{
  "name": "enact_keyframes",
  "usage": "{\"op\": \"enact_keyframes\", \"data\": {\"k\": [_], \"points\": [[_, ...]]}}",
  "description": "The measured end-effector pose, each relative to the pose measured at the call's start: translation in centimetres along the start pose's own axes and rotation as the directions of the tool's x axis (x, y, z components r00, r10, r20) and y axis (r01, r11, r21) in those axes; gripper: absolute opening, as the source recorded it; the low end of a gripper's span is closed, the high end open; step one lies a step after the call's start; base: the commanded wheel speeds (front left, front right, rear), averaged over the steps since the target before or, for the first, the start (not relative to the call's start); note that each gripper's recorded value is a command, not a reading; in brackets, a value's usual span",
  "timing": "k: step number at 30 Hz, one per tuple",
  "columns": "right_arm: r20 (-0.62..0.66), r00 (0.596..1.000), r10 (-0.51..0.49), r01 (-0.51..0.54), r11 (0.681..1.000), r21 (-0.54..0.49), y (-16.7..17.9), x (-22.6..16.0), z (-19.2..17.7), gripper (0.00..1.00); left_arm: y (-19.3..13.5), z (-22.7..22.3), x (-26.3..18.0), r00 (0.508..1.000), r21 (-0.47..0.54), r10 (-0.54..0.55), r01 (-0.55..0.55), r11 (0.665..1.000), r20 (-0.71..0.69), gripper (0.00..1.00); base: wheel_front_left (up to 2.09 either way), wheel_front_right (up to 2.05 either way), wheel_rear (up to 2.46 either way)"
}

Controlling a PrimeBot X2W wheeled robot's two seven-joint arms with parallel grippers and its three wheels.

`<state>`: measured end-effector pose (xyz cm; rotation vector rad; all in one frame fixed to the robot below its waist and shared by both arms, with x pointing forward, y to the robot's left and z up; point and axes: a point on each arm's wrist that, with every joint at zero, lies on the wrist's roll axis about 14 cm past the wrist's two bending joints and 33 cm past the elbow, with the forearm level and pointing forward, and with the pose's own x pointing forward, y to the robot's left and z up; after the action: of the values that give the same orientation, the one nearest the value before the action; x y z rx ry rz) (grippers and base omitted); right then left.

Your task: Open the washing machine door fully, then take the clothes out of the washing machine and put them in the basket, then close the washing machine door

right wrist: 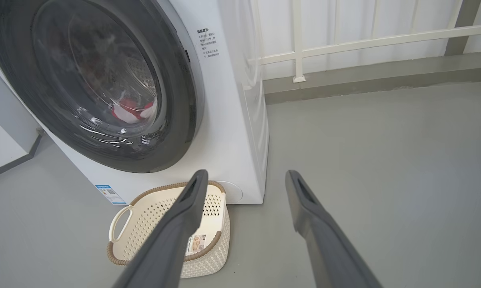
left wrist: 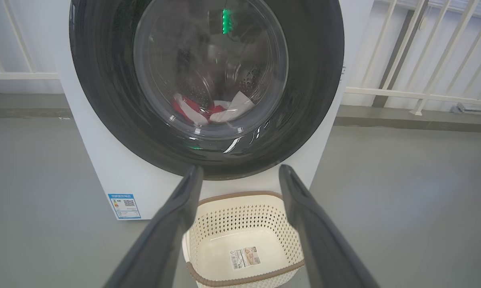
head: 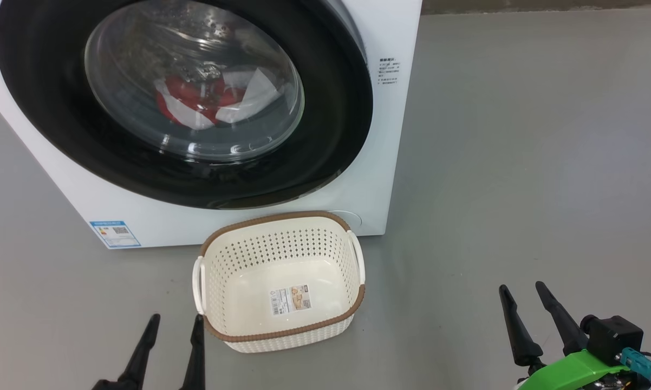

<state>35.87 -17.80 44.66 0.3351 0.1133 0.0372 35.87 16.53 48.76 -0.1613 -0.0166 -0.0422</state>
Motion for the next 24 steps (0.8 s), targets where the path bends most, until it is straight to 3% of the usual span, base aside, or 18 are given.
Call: {"op": "enact_keyframes", "data": {"k": [24], "points": [[0.012,0.999,-0.036,0.036,0.999,0.002,-1.0,-0.6,0.1,1.00,0.3,-2.2,-0.6,0.998,-0.015,0.009,-0.010,1.000,-0.068,1.00,0.00,0.00,0.00]]}}
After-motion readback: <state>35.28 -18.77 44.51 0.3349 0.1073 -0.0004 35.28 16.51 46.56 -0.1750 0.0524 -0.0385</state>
